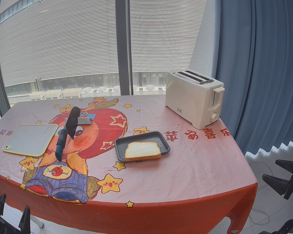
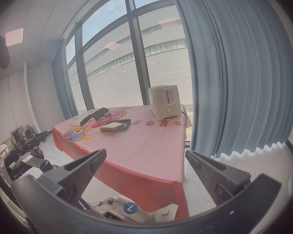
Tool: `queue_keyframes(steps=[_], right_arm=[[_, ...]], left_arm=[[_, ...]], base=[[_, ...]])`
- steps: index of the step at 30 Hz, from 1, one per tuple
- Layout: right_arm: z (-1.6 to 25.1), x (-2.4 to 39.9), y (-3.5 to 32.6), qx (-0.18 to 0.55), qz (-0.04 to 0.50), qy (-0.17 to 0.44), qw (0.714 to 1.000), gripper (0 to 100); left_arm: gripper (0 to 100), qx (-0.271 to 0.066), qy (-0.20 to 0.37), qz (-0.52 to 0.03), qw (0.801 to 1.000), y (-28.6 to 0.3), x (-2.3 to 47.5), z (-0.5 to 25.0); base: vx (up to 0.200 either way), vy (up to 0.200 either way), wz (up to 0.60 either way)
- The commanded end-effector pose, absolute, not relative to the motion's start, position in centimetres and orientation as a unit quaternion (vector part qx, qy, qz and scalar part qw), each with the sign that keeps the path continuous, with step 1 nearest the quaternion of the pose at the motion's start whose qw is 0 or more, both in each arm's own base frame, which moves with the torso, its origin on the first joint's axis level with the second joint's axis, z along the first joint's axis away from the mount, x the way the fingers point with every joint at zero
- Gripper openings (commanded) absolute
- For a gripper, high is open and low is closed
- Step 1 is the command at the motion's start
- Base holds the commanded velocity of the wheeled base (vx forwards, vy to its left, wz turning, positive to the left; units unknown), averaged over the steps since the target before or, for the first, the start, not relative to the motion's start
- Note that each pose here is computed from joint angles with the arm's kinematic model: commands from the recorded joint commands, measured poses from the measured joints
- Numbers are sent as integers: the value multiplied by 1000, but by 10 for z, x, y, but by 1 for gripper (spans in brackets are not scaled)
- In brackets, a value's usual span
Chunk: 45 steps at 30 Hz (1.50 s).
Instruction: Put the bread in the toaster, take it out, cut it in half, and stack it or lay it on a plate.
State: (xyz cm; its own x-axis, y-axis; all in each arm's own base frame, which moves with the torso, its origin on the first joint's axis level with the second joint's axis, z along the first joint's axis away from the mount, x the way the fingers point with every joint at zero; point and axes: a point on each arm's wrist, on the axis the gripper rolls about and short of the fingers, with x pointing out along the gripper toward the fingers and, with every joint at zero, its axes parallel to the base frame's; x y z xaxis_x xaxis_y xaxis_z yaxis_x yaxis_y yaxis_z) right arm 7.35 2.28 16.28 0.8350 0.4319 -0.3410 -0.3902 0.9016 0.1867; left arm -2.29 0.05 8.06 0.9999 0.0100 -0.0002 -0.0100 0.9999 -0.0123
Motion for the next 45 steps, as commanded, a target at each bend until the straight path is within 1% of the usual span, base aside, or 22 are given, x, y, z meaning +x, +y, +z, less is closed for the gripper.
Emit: queue_keyframes(steps=[1, 6, 13, 14, 18, 24, 38, 42, 45], right_arm=[[161, 76, 26, 61, 227, 205, 950, 100], [160, 81, 30, 96, 233, 228, 941, 100], [163, 90, 37, 143, 239, 228, 933, 100], [163, 92, 39, 160, 243, 234, 928, 100], [163, 96, 44, 188, 249, 247, 918, 100], [162, 102, 49, 232, 244, 264, 904, 100], [163, 102, 59, 287, 261, 289, 875, 100], [168, 101, 64, 324, 268, 300, 857, 100], [175, 101, 68, 358, 278, 308, 836, 100]], left_arm=[[100, -6, 3, 5, 1000, 1, -22, 75], [100, -7, 3, 5, 1000, 1, -22, 75], [100, -6, 3, 5, 1000, 1, -22, 75], [100, -6, 3, 5, 1000, 1, -22, 75], [100, -6, 3, 5, 1000, 1, -22, 75], [100, -7, 3, 5, 1000, 1, -22, 75], [100, -6, 3, 5, 1000, 1, -22, 75], [100, -7, 3, 5, 1000, 1, -22, 75], [100, -7, 3, 5, 1000, 1, -22, 75]], base=[[0, 0, 0], [0, 0, 0], [0, 0, 0], [0, 0, 0], [0, 0, 0], [0, 0, 0], [0, 0, 0], [0, 0, 0], [0, 0, 0]])
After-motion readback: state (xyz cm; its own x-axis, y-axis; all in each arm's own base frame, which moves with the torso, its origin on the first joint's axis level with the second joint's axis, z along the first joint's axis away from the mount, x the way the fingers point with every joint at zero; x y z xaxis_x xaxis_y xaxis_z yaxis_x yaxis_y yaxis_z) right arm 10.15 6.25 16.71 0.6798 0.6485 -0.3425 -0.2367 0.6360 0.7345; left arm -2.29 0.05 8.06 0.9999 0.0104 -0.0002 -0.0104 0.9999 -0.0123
